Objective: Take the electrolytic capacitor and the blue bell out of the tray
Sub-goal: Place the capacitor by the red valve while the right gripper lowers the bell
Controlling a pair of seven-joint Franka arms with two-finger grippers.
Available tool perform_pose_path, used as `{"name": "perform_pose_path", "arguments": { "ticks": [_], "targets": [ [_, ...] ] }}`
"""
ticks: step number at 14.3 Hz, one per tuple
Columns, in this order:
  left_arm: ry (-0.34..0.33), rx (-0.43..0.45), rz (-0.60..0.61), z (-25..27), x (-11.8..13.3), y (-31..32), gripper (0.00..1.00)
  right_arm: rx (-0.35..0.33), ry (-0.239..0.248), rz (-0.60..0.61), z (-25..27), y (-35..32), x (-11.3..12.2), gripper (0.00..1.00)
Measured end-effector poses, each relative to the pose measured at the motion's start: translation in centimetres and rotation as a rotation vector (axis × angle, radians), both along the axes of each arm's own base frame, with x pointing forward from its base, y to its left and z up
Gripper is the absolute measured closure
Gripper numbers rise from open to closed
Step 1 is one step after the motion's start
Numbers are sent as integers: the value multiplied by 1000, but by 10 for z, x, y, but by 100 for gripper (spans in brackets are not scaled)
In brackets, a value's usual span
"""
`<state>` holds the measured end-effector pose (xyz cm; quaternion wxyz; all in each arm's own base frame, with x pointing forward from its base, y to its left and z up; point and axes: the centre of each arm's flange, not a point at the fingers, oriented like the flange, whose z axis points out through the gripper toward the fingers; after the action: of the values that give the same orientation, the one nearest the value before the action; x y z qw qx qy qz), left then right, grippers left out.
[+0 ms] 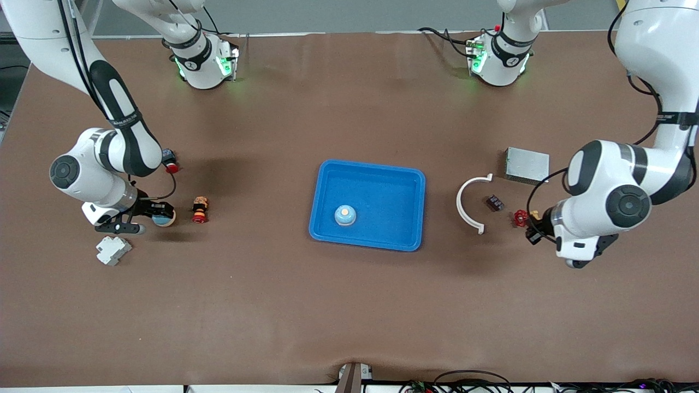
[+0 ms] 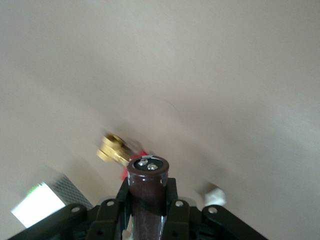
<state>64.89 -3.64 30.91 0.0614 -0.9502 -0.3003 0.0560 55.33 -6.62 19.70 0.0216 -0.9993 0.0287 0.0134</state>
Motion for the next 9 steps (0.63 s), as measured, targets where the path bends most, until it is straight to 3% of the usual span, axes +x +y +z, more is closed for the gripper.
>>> {"name": "perform_pose_path", "arguments": {
  "ticks": [9],
  "targets": [
    [-15, 47, -70, -79, 5, 76, 70, 1, 7, -2, -10, 0, 5, 36]
  ]
}}
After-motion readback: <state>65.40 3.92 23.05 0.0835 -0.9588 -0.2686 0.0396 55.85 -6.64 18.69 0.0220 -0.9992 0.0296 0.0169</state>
